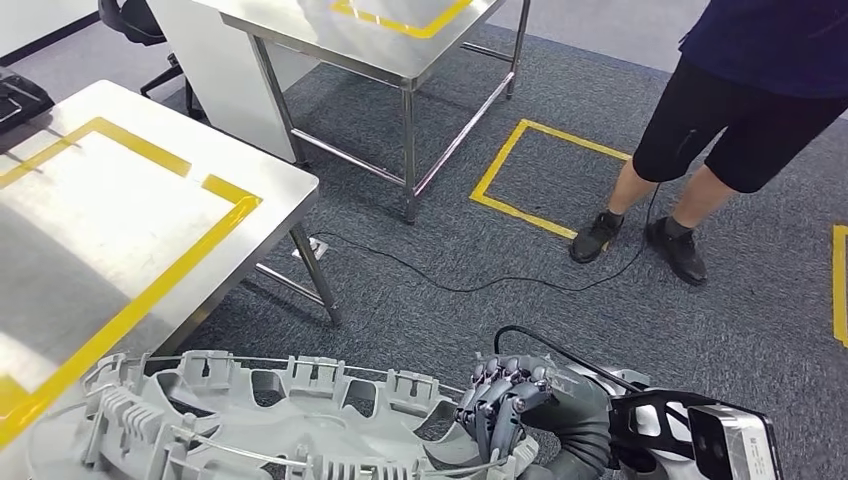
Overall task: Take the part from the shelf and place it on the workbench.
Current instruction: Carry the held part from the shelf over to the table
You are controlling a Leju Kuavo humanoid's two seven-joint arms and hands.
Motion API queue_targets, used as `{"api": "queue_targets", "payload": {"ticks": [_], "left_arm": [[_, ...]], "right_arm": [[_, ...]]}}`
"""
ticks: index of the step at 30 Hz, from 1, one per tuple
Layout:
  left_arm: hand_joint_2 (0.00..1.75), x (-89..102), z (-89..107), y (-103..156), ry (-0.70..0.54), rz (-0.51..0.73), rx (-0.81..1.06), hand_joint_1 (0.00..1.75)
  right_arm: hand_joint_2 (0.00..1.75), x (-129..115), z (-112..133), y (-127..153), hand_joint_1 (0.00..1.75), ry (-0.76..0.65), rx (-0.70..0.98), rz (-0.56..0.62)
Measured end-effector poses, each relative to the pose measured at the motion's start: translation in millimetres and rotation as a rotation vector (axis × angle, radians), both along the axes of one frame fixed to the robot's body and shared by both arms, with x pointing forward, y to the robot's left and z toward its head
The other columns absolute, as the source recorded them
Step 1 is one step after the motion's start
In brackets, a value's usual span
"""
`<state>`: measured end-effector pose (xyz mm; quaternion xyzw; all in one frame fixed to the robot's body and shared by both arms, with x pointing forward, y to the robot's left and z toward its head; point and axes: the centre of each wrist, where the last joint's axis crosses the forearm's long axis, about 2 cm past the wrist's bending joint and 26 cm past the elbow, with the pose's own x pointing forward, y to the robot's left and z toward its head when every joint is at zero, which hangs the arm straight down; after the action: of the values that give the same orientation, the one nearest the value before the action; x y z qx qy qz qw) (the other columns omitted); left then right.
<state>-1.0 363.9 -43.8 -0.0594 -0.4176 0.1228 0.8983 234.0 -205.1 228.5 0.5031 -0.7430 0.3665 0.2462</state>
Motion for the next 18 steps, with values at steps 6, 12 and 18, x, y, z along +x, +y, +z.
{"api": "queue_targets", "payload": {"ticks": [6,12,18], "left_arm": [[1.75,1.5,1.5,1.4,-0.007,0.013,-0.004,0.0],[1.75,-1.9,3.8,4.4,-0.001,0.017,0.001,0.0],[1.75,-2.9,5.1,6.0,-0.001,0.018,0.005,0.0]], "right_arm": [[1.75,1.8,-3.0,-1.7,1.69,0.007,-0.005,0.006],[1.75,3.0,-3.9,-1.0,1.69,0.009,-0.012,0.012],[1.75,4.9,-1.5,0.6,1.69,0.001,-0.011,0.019]]}}
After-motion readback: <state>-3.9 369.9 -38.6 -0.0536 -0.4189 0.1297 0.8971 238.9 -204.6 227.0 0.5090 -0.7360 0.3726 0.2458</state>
